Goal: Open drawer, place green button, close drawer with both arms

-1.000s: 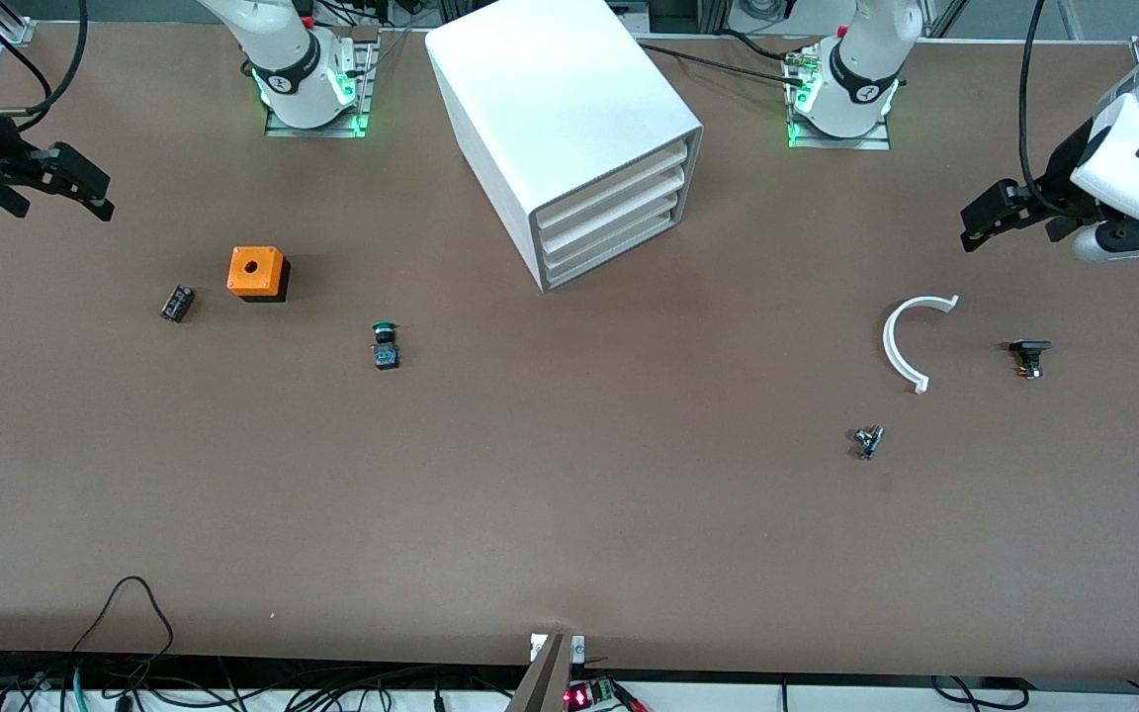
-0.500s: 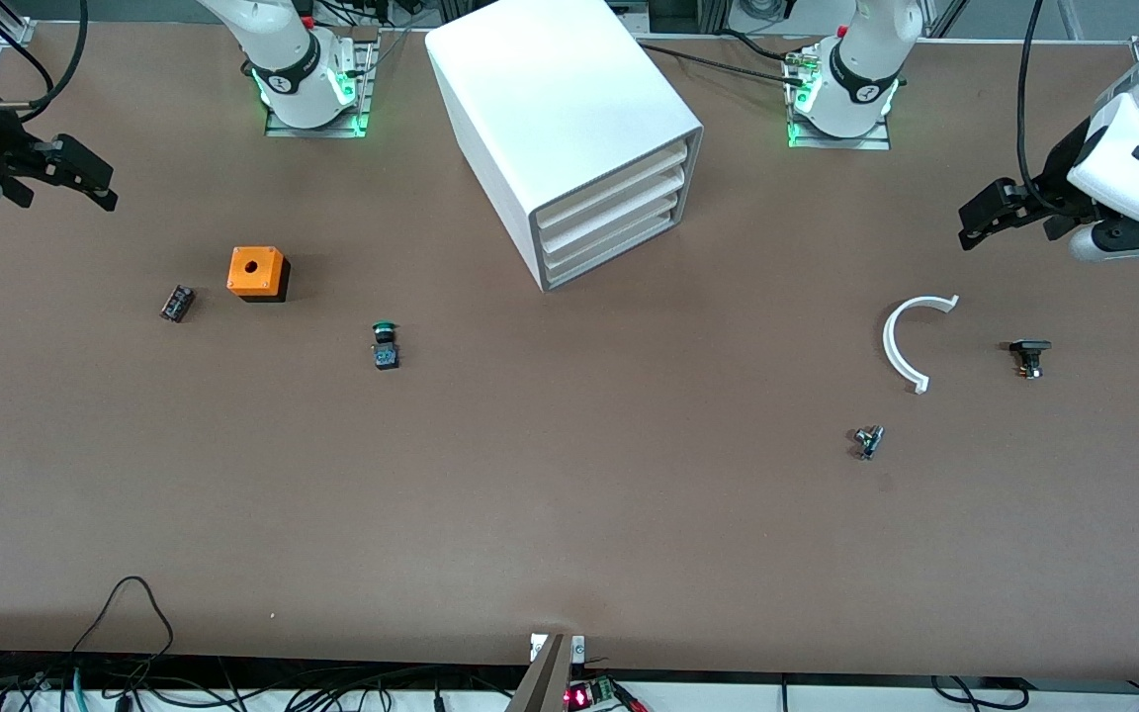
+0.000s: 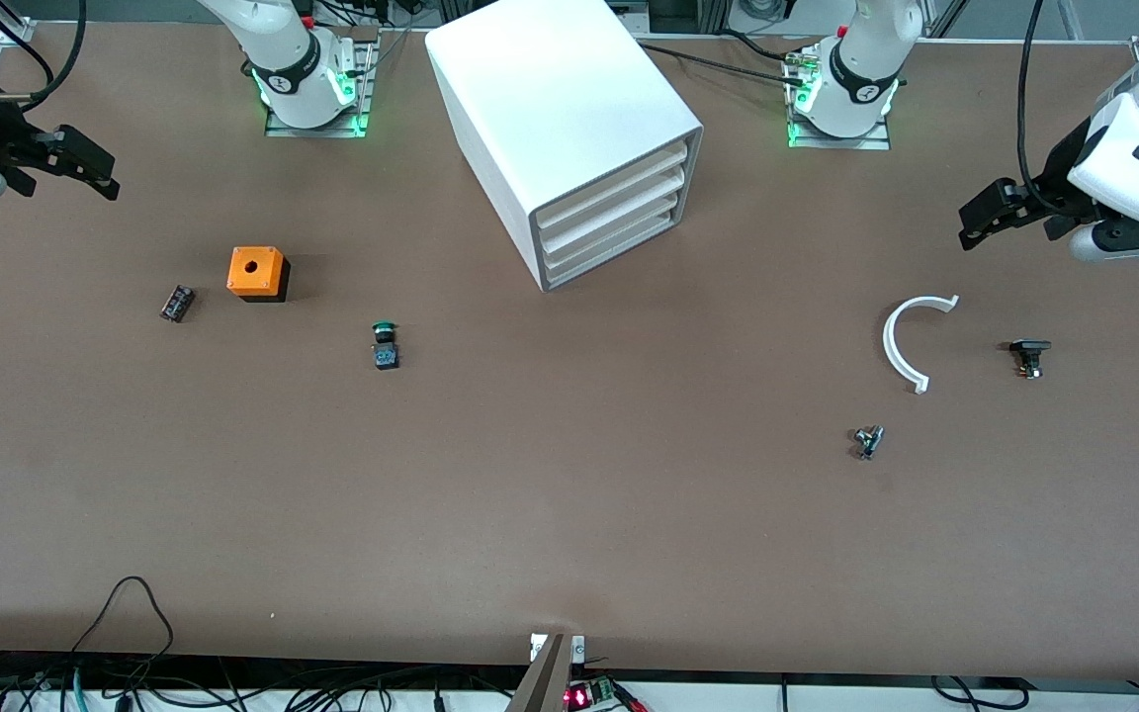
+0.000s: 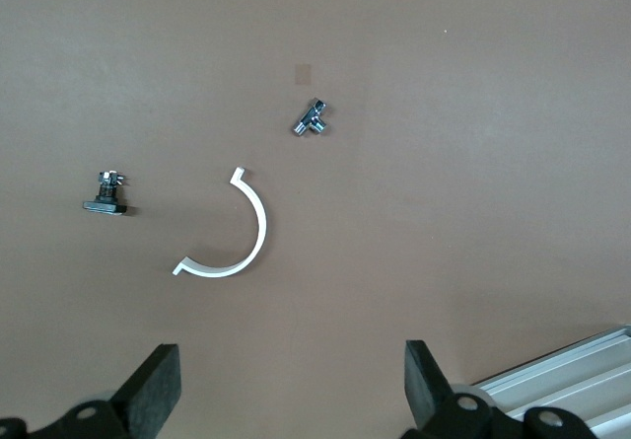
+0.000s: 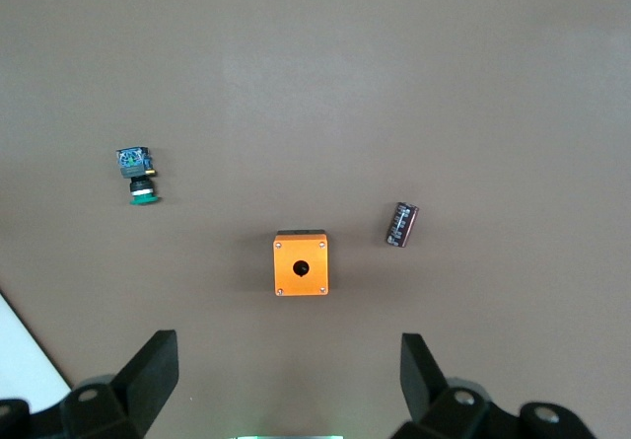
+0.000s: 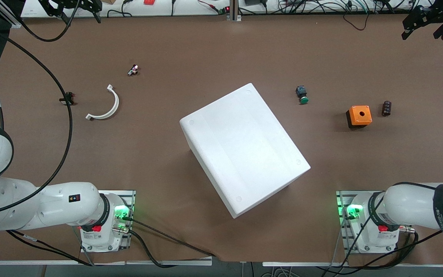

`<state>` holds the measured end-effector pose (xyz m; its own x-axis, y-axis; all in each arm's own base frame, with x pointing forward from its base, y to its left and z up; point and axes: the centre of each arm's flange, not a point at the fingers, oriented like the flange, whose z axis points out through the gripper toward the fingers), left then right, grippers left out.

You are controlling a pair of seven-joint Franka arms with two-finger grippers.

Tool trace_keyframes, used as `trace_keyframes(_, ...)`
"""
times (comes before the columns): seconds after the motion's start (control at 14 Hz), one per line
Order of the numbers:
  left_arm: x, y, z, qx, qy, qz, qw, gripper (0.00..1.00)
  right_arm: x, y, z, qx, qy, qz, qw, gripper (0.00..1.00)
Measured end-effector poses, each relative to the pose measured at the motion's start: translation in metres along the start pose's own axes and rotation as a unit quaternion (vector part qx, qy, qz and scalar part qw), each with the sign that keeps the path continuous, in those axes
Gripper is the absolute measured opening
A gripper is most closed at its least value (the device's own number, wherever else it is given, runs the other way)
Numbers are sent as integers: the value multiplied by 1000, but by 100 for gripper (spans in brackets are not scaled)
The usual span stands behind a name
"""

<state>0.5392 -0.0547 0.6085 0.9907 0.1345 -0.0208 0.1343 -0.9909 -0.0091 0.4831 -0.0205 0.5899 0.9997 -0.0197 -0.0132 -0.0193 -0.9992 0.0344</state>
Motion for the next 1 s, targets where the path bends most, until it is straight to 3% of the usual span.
trace_keyframes(0.21, 5, 2, 12, 0, -13, 3, 1000, 100, 0, 0, -2, 0, 2, 0, 1000, 100)
trace_keyframes(0.71, 25, 23, 82, -2, -88, 41, 995, 100, 0, 0, -3, 0, 2, 0, 1000, 100)
trace_keyframes(0.86, 26, 37, 121, -29, -133, 47, 990, 100, 0, 0, -1, 0, -1, 0, 1000, 100)
trace_keyframes(1.0, 25, 56, 176, -94, -189, 36, 977, 100, 2, 0, 4, 0, -7, 0, 1000, 100)
